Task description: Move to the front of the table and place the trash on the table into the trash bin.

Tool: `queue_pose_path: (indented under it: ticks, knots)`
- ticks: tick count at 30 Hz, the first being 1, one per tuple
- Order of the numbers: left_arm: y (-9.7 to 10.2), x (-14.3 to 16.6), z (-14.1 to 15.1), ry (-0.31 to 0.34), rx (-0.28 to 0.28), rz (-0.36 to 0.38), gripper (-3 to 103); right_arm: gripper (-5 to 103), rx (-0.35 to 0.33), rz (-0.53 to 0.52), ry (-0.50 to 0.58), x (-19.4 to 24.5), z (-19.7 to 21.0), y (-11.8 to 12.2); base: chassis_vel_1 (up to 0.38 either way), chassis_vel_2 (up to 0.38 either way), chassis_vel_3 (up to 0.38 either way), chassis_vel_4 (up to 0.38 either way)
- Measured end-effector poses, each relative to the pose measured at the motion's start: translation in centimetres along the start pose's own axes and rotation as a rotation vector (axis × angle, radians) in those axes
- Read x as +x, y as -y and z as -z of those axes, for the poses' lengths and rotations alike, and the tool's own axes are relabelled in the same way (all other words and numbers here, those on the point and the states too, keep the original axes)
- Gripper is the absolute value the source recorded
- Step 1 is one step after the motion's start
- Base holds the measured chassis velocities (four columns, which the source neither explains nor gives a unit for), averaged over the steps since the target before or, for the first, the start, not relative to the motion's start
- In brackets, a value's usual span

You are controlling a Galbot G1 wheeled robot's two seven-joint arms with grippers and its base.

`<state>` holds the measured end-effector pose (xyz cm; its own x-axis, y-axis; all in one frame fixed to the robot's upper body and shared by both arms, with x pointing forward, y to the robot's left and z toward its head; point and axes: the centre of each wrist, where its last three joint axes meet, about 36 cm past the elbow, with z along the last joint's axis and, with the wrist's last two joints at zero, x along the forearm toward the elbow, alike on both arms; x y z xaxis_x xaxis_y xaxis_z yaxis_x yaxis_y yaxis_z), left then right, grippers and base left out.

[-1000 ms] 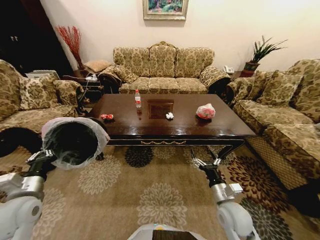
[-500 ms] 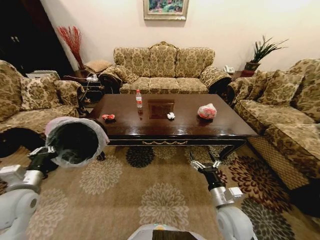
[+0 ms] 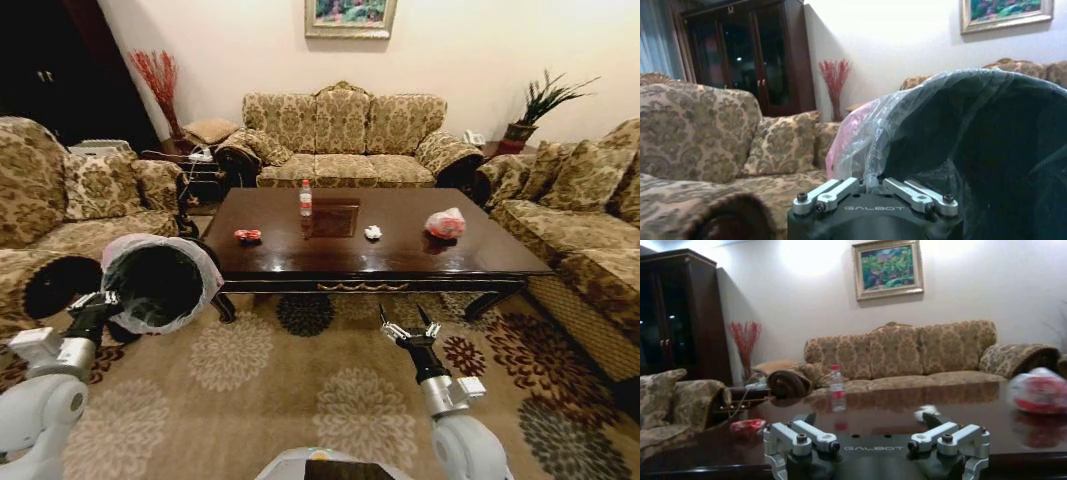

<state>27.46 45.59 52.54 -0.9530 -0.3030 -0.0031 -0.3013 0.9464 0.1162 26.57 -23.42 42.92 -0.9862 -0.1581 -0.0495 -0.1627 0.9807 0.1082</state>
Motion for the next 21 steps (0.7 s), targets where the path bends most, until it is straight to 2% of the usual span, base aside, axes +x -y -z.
queue_pose_path:
  ticks: [10, 14, 21]
  knots:
    - [0.2, 0.22, 0.14, 0.005, 0.003, -0.005, 0, 100, -0.001, 0.011, 0.019, -0.21, -0.06, 0.14, 0.325, 0.35, -0.319, -0.33]
    - [0.19, 0.23, 0.12, 0.005, 0.003, -0.005, 0, 100, -0.002, 0.012, 0.02, -0.21, -0.06, 0.14, 0.137, 0.107, -0.109, -0.156]
    - [0.25, 0.25, 0.16, 0.006, 0.004, -0.009, 0, 100, -0.001, 0.011, 0.019, -0.21, -0.08, 0.19, -0.024, 0.013, 0.018, -0.007]
